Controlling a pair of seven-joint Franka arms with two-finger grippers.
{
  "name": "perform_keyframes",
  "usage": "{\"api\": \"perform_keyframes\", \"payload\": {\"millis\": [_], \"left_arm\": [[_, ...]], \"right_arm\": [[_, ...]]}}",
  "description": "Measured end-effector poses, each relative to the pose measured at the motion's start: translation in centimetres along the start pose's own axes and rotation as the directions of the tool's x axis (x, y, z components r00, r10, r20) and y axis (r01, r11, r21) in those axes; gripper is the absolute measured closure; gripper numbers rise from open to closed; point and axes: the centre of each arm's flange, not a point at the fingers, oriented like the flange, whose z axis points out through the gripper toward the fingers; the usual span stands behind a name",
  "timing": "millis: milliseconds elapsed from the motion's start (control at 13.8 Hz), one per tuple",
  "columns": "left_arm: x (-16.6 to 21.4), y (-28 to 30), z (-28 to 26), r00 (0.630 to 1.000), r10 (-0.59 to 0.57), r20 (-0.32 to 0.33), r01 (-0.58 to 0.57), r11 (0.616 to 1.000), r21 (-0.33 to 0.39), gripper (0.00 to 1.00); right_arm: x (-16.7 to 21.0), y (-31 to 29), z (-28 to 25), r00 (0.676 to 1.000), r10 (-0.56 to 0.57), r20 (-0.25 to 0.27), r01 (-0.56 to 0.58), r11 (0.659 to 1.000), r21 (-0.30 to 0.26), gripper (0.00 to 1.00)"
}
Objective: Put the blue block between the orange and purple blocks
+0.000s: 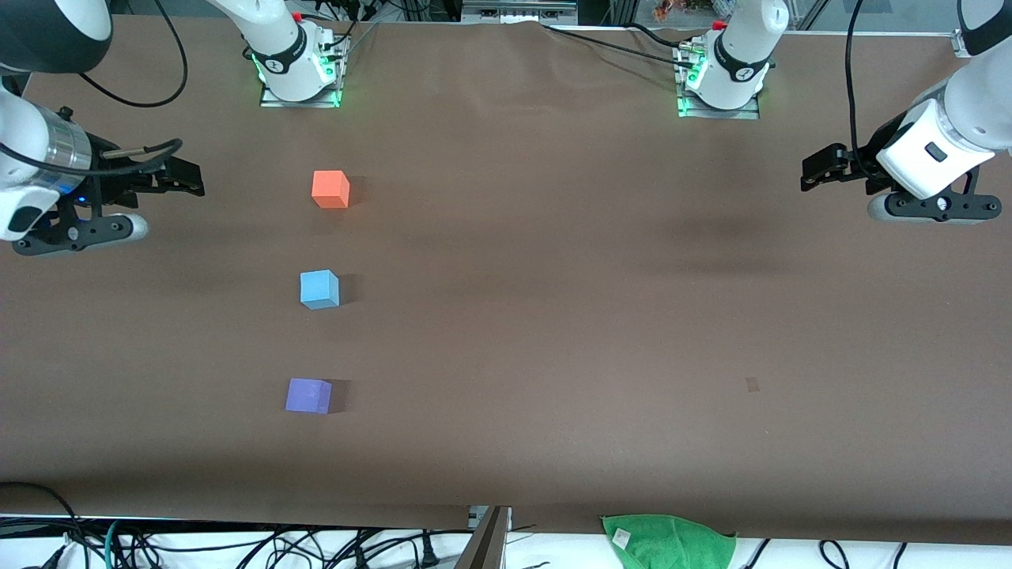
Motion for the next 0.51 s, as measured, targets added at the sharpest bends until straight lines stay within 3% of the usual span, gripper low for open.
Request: {"api": "perform_keyframes", "payload": {"millis": [290, 507], "left_arm": [[0.0, 0.0, 0.0, 1.000, 0.000, 0.000, 0.000, 1.000, 0.000, 0.00], [0.0, 0.0, 0.0, 1.000, 0.000, 0.000, 0.000, 1.000, 0.000, 0.00]], "right_arm": [[-3.7, 4.5, -2.6, 0.995, 0.079, -0.062, -0.079, 0.997, 0.006, 0.00], [-5.2, 5.0, -2.8, 0.994, 0.087, -0.066, -0.088, 0.996, -0.016, 0.00]]}}
